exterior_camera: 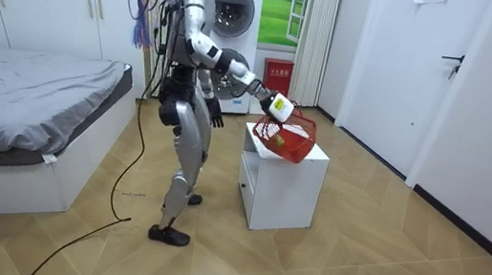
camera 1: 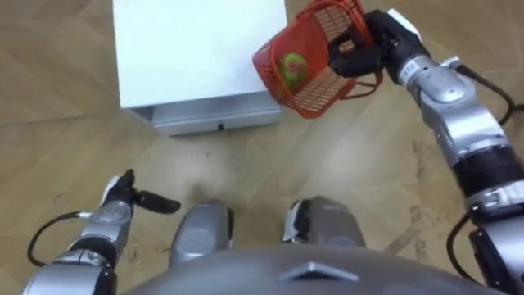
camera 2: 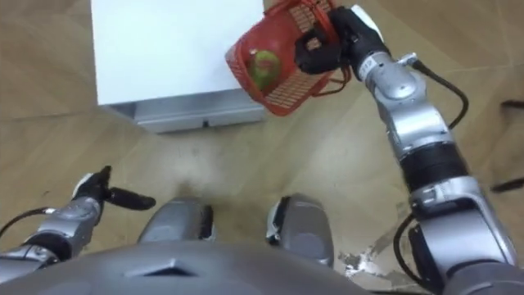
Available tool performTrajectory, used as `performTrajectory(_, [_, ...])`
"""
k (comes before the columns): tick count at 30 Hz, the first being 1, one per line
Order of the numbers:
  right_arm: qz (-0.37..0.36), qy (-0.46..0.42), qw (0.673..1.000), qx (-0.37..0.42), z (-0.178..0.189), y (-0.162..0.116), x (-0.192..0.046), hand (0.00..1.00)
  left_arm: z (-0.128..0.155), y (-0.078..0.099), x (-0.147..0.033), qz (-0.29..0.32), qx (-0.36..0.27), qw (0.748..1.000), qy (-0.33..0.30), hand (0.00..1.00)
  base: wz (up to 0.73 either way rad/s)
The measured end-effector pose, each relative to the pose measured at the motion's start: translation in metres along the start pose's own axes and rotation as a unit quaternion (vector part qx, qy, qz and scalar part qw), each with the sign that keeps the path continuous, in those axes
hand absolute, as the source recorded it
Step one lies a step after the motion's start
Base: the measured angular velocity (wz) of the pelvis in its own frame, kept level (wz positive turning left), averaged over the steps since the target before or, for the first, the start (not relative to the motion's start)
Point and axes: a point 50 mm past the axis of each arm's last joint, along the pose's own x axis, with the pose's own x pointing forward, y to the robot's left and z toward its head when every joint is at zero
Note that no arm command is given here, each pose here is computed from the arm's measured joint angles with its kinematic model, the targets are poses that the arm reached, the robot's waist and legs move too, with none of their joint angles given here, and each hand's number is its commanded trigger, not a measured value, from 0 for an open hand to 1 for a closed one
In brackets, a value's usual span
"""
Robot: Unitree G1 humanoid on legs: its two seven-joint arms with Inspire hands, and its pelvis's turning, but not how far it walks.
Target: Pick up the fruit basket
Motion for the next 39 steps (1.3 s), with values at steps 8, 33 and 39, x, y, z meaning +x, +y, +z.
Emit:
performTrajectory(8, [0.027,-0.053,0.998,0.008,0.017,0.015,-0.004,1.0,-0.065,-0.001,-0.017,0.01,0.067,0.994,0.088,0.0,0.05])
performTrajectory(33, [0.085,-0.088,0.993,-0.003,0.032,0.035,-0.005,1.0,-0.07,0.0,-0.019,0.018,0.104,0.99,0.097,0.0,0.08])
performTrajectory(39, [0.093,-0.079,0.992,0.005,0.027,0.037,-0.004,1.0,-0.073,-0.001,-0.02,0.01,0.104,0.989,0.108,0.0,0.21])
